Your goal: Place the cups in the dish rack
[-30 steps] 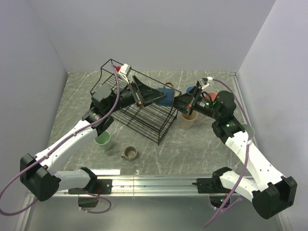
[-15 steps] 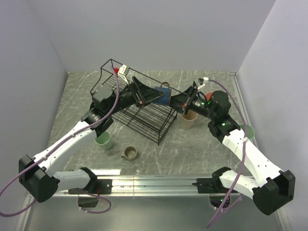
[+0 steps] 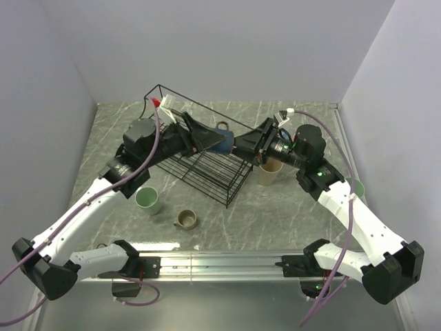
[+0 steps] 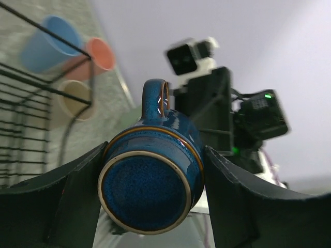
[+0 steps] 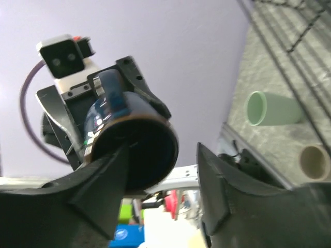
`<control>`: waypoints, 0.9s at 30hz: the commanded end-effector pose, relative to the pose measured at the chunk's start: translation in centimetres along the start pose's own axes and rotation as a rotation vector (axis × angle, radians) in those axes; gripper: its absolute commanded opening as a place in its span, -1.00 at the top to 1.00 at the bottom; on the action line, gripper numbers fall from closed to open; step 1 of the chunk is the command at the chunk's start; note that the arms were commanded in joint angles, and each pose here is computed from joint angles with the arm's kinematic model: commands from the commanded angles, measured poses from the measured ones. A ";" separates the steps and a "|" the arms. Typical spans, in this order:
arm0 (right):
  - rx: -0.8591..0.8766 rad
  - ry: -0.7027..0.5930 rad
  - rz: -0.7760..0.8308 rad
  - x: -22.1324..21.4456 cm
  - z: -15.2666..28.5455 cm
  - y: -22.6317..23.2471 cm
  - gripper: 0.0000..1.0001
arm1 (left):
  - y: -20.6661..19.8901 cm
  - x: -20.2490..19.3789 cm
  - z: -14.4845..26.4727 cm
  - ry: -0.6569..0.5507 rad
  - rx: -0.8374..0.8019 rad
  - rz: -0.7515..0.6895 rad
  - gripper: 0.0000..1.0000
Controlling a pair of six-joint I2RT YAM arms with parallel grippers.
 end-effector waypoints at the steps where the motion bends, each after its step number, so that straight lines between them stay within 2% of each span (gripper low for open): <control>1: -0.094 -0.064 0.105 0.6 0.7 0.2 -0.32 | -0.2 3.6 2.9 -0.096 0.117 -0.142 0.99; 7: -0.214 -0.166 0.157 2.2 2.7 -1.3 -0.33 | 4.7 4.2 6.5 -0.064 0.386 -0.215 0.99; 10: -0.230 -0.167 0.161 2.4 3.3 -2.1 -0.33 | 7.7 4.6 8.3 -0.052 0.587 -0.235 0.99; 11: -0.239 -0.164 0.159 2.3 3.4 -2.4 -0.32 | 9.1 5.4 9.4 -0.084 0.697 -0.240 0.99; 15: -0.268 -0.150 0.172 2.0 3.8 -3.0 -0.29 | 14.3 3.7 12.6 0.003 0.949 -0.197 0.99; 20: -0.301 -0.135 0.182 1.8 4.1 -3.5 -0.27 | 20.4 0.0 14.3 0.077 1.058 -0.118 0.99; 24: -0.320 -0.115 0.185 1.7 4.1 -3.7 -0.25 | 24.2 -1.3 15.0 0.061 1.131 -0.002 0.99; 27: -0.337 -0.102 0.179 1.7 4.0 -4.1 -0.24 | 26.7 -1.8 15.1 0.009 1.093 0.112 0.99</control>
Point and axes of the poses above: each gripper's point midway between its finger pads, its own z axis back along the fingers, its own y axis along the line the jaws close on, x = y × z, the point moved 4 cm from there along z, back along the fingers, and after that the axes turned 14 degrees about -z, right-handed, at the moved point
